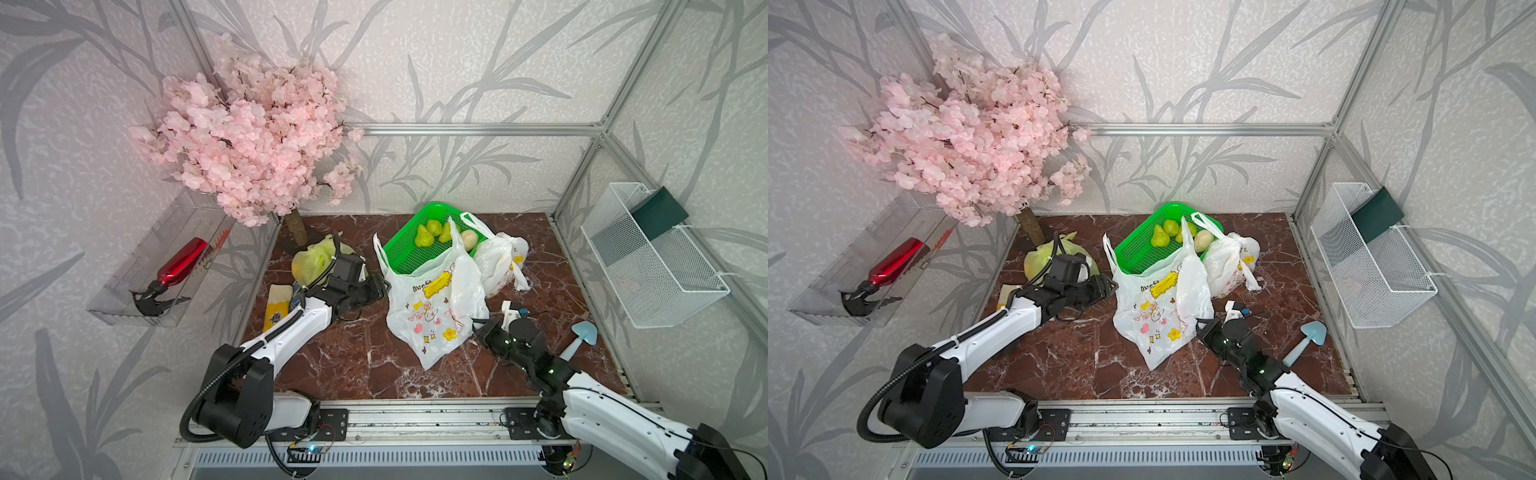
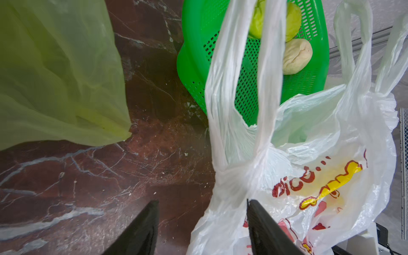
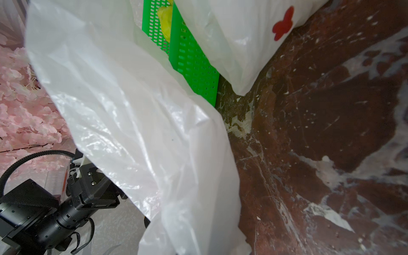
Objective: Place the pears into plastic bags & tie knots
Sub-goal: Pick up the plastic bag at the center of the board.
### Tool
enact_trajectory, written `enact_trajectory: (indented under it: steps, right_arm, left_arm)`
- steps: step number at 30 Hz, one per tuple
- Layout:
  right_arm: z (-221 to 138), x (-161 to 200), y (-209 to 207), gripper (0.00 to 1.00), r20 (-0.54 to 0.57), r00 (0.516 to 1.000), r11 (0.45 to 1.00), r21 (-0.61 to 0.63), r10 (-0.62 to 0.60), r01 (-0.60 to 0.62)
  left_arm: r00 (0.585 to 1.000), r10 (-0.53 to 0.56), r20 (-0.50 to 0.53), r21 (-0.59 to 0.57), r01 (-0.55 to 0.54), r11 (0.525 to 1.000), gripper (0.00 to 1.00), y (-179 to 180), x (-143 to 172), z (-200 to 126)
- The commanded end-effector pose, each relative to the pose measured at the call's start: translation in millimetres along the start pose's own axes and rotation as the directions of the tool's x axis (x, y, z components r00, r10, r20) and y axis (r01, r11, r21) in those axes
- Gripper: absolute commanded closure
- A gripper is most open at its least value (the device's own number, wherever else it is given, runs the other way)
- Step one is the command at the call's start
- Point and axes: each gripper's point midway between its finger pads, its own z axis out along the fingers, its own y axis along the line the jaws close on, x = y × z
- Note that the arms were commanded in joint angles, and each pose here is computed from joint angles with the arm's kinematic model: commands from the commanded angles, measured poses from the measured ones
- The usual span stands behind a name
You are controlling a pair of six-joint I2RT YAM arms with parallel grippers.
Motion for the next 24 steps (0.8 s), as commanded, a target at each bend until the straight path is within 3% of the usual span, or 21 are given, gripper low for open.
enact_trajectory:
  steps: [1, 9, 13, 15, 19, 21, 24]
  right_arm:
    - [2, 1, 7, 1.00, -0.006, 1.000, 0.999, -0.034, -0.001, 0.001]
    - [6, 4, 2, 1.00, -0.023, 1.000, 1.000, -0.022, 0.001, -0.002]
    - [8, 6, 2, 1.00, -0.034, 0.999, 1.000, -0.025, 0.001, -0.002]
    - [8, 7, 1, 1.00, -0.039, 0.999, 1.000, -0.023, 0.002, -0.002]
    - [8, 7, 3, 1.00, -0.042, 0.999, 1.000, -0.026, -0.011, 0.010]
    - [6, 6, 7, 0.98, -0.042, 0.998, 0.999, -0.019, -0.044, 0.044]
    - [-1, -1, 17, 0.77, -0.015, 0.994, 0.994, -0.011, -0.110, 0.110]
  left_arm:
    - [0.995, 0.015, 0.094, 0.104, -0.025, 0.994, 0.34, -41, -35, -10]
    - [0.997, 0.077, 0.018, -0.041, -0.076, 0.996, 0.32, -26, -44, 25]
    - [0.996, 0.088, -0.014, -0.077, -0.089, 0.993, 0.37, -22, -41, 39]
    - [0.995, 0.096, -0.014, -0.074, -0.097, 0.993, 0.44, -23, -40, 43]
    - [0.994, 0.105, -0.010, -0.040, -0.105, 0.994, 0.79, -31, -40, 43]
    - [0.993, 0.122, 0.004, -0.038, -0.122, 0.992, 0.84, -32, -41, 36]
    - [0.985, 0.168, 0.043, -0.016, -0.167, 0.986, 0.87, -40, -45, 19]
